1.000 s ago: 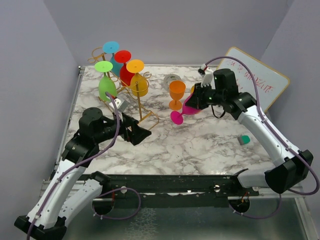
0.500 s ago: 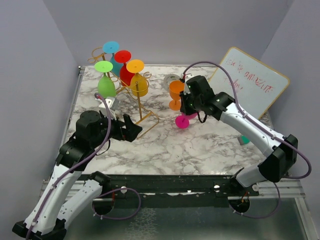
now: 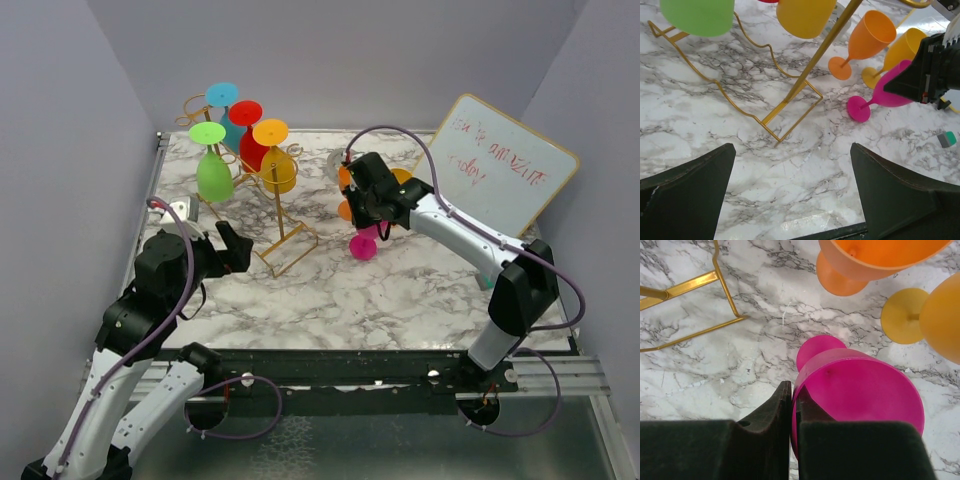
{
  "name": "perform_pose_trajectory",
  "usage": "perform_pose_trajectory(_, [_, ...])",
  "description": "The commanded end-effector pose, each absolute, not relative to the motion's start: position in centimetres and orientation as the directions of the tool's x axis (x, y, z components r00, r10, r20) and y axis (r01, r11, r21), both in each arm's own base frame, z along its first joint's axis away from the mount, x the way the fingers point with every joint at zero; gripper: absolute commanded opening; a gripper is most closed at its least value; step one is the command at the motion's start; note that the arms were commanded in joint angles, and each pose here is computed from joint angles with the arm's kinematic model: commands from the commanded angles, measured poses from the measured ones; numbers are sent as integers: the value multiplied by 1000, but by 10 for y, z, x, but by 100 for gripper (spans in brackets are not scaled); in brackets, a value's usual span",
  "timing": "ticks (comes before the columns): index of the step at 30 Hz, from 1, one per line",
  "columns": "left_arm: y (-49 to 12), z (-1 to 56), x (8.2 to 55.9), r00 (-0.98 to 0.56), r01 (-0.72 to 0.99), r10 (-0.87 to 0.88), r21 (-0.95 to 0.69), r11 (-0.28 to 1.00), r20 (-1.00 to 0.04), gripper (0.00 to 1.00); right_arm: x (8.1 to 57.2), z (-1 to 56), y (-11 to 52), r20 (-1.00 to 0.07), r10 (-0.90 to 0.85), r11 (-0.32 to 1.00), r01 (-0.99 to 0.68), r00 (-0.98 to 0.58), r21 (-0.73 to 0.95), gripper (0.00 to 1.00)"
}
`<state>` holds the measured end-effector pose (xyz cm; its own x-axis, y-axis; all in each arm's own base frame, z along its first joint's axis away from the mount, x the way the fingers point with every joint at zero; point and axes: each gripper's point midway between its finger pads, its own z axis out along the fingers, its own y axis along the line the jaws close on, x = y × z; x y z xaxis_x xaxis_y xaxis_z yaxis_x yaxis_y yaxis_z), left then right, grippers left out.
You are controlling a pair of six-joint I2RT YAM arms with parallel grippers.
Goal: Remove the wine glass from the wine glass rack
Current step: Place the wine glass at the center of the board.
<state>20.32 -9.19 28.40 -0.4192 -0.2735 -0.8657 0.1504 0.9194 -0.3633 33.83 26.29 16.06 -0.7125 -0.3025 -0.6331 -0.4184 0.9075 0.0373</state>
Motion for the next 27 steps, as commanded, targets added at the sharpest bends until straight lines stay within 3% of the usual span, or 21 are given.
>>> perform_pose_trajectory(1, [-71, 292, 202, -377, 61, -294, -341, 938, -878, 99, 360, 176, 274, -698, -264, 918, -396, -665, 30, 1])
perform_pose_trajectory(9, [-42, 297, 192, -346, -36, -266, -271, 962, -900, 99, 375, 147, 287, -654, -291, 919, -394, -698, 11, 1])
perform_pose_trajectory(27, [-51, 289, 194, -391, -4, -239, -258, 966, -889, 99, 388, 137, 297, -632, -361, 895, -444, -685, -30, 7])
